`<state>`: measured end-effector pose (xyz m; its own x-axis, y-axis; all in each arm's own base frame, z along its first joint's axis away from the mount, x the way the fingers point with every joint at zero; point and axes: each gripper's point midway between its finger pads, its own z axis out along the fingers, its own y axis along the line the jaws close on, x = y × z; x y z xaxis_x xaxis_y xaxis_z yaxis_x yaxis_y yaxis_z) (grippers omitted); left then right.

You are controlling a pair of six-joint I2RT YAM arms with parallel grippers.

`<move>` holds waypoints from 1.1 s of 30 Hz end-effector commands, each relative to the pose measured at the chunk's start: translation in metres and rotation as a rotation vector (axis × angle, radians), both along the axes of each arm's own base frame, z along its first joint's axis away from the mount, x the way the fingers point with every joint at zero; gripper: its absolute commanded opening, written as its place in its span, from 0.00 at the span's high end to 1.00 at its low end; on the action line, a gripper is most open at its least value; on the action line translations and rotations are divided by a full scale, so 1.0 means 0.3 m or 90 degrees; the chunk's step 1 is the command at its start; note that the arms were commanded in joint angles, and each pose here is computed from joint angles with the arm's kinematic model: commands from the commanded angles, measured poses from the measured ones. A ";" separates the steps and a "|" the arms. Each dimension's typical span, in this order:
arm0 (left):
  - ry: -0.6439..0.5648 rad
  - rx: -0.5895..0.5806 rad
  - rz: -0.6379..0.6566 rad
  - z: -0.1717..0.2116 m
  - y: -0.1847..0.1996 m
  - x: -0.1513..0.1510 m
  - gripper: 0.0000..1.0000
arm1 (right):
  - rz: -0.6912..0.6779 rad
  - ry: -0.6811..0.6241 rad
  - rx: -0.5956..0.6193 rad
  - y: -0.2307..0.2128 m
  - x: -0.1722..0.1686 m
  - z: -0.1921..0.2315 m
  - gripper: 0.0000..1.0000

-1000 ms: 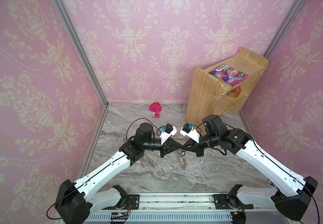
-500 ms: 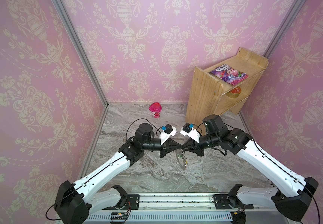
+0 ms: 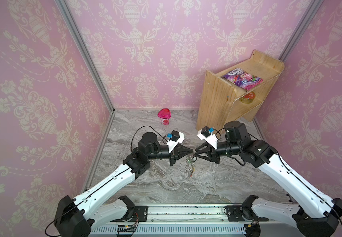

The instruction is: Put the keys on the keyring

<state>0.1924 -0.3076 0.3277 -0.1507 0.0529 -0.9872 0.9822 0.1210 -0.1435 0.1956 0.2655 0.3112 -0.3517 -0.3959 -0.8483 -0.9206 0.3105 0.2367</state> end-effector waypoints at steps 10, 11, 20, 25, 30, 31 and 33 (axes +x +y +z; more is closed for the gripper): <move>-0.025 -0.042 0.031 0.060 -0.004 0.031 1.00 | 0.006 0.000 0.035 0.000 -0.024 0.029 0.69; -0.026 -0.042 0.030 0.061 -0.004 0.031 1.00 | 0.005 0.000 0.035 0.001 -0.021 0.029 0.69; -0.025 -0.045 0.031 0.068 -0.002 0.030 1.00 | -0.031 -0.004 0.025 -0.001 0.019 0.011 0.83; -0.028 -0.046 0.033 0.071 0.000 0.030 1.00 | -0.039 -0.005 0.021 -0.006 0.025 0.007 0.91; -0.027 -0.050 0.035 0.075 0.001 0.031 1.00 | -0.041 -0.012 0.024 -0.007 0.024 0.015 0.96; -0.028 -0.051 0.035 0.078 0.002 0.030 1.00 | -0.041 -0.013 0.026 -0.007 0.024 0.018 0.97; -0.030 -0.053 0.041 0.082 0.004 0.034 1.00 | -0.038 -0.012 0.026 -0.005 0.019 0.017 0.99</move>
